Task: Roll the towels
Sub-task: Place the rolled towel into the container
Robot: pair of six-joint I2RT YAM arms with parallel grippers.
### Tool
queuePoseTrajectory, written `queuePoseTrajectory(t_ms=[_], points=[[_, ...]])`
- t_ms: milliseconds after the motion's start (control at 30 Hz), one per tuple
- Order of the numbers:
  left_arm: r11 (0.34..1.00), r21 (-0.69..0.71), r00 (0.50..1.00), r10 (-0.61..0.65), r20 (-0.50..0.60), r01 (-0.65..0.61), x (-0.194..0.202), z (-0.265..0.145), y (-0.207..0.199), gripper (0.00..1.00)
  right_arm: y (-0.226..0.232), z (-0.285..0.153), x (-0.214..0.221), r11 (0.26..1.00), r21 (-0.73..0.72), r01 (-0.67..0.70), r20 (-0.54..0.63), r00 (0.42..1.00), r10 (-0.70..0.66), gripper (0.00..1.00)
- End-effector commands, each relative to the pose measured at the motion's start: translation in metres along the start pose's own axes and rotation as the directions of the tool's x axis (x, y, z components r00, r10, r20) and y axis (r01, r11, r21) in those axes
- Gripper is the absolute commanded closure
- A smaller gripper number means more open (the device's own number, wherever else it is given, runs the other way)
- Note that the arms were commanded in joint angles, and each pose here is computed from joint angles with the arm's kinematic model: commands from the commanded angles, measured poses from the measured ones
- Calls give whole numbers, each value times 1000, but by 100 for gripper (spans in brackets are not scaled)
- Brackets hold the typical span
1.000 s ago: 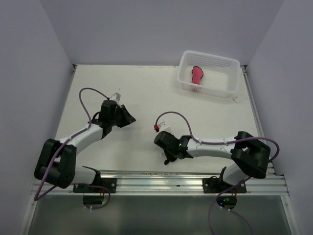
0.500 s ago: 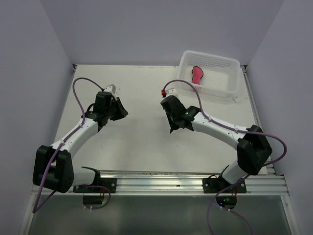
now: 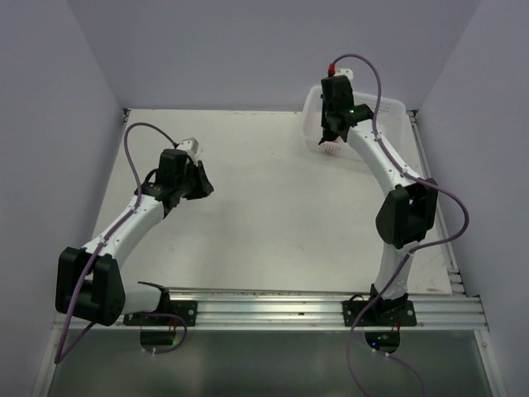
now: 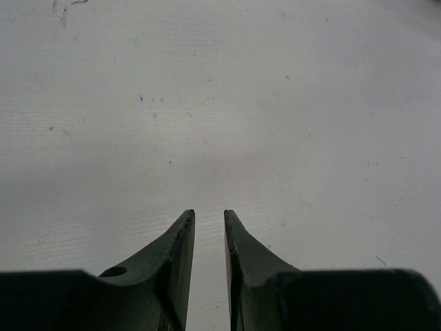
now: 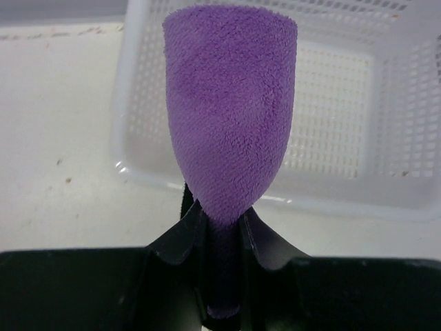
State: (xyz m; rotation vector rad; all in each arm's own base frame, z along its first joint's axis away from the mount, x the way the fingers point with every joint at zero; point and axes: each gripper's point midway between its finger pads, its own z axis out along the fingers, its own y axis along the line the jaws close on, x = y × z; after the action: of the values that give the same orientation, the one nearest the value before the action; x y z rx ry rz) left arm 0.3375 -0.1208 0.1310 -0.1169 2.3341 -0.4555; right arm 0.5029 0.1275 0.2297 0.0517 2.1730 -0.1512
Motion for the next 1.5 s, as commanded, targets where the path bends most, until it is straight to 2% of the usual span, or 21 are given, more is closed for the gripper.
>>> queuePoseTrajectory(t_ms=[0,100,167,367,600,900,1000,1267,1467], points=[[999,10,999,46,8,-46,-7,-3,0,72,-36,11,-30,994,101,-30,28,999,27,100],[997,62,999,44,-26,-43,-1,2,-7,72,-49,36,-39,982,172,-75,48,997,68,100],[995,88,998,42,-46,-38,4,4,-10,72,-60,59,-30,974,209,-92,21,996,90,100],[994,98,997,47,-56,-42,6,6,-11,72,-90,95,-27,955,252,-153,20,988,153,100],[993,107,996,51,-78,-43,8,12,-11,72,-109,130,11,954,272,-130,-54,987,149,100],[992,119,995,46,-84,-36,8,15,-10,72,-102,177,74,970,212,-116,-190,969,157,100],[989,146,994,46,-94,-32,10,17,-13,72,-102,190,87,971,211,-114,-222,962,162,95],[983,181,992,35,-120,-12,13,20,-16,71,-107,199,110,969,223,-106,-282,945,168,66],[982,187,993,36,-117,-14,14,18,-16,71,-111,193,104,965,229,-125,-283,941,189,54]])
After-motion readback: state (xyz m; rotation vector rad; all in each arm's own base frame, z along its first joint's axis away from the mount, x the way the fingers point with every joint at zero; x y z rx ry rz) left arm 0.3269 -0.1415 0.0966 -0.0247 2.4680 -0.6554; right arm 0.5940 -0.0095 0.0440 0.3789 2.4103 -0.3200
